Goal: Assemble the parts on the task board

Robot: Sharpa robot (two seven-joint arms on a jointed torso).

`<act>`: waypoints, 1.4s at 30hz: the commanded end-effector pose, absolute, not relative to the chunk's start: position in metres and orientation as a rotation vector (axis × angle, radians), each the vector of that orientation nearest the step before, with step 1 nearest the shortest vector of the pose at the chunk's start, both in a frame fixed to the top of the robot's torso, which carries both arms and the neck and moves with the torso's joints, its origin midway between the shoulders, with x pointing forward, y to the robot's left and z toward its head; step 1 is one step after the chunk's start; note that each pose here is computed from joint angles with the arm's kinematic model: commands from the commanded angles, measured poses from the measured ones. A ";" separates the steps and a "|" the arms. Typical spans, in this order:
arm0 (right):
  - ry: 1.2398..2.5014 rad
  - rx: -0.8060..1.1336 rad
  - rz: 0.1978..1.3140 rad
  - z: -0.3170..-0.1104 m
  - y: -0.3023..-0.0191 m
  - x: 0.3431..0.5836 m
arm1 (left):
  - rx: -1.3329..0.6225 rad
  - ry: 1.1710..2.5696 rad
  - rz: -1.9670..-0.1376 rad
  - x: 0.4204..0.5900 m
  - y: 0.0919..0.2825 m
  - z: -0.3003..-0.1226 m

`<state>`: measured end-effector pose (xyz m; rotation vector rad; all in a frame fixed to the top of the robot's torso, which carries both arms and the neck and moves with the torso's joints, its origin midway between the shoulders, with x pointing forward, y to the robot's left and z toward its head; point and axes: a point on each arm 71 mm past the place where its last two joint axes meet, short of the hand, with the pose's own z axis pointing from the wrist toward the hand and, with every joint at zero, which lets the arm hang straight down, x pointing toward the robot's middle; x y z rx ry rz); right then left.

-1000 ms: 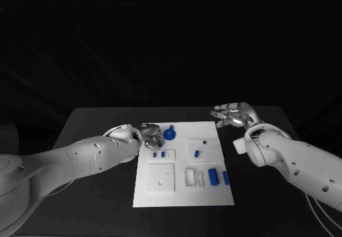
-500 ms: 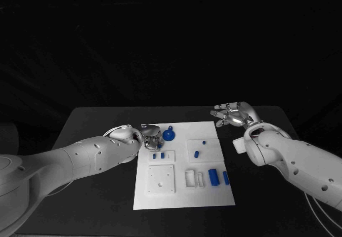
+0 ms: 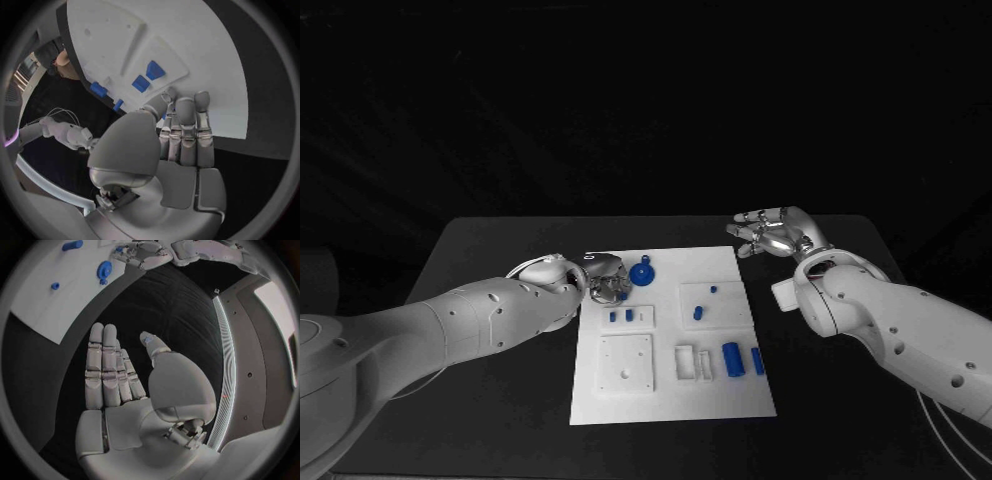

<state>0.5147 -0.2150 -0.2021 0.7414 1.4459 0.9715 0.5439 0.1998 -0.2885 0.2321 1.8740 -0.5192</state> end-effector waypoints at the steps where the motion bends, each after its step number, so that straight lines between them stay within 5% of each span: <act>1: 1.457 0.726 0.982 -0.202 -0.213 0.514 | 0.223 1.863 -0.516 0.544 0.202 -0.289; 13: 1.484 0.701 0.982 -0.203 -0.213 0.514 | 0.199 1.861 -0.487 0.544 0.216 -0.288; 20: 1.551 0.510 0.936 -0.207 -0.211 0.516 | 0.043 1.850 -0.535 0.549 0.234 -0.280; 30: 1.678 0.063 0.716 -0.221 -0.196 0.515 | -0.579 1.631 -0.908 0.565 0.259 -0.231; 42: 1.645 -0.163 0.366 -0.243 -0.171 0.512 | -0.923 1.472 -1.317 0.543 0.242 -0.193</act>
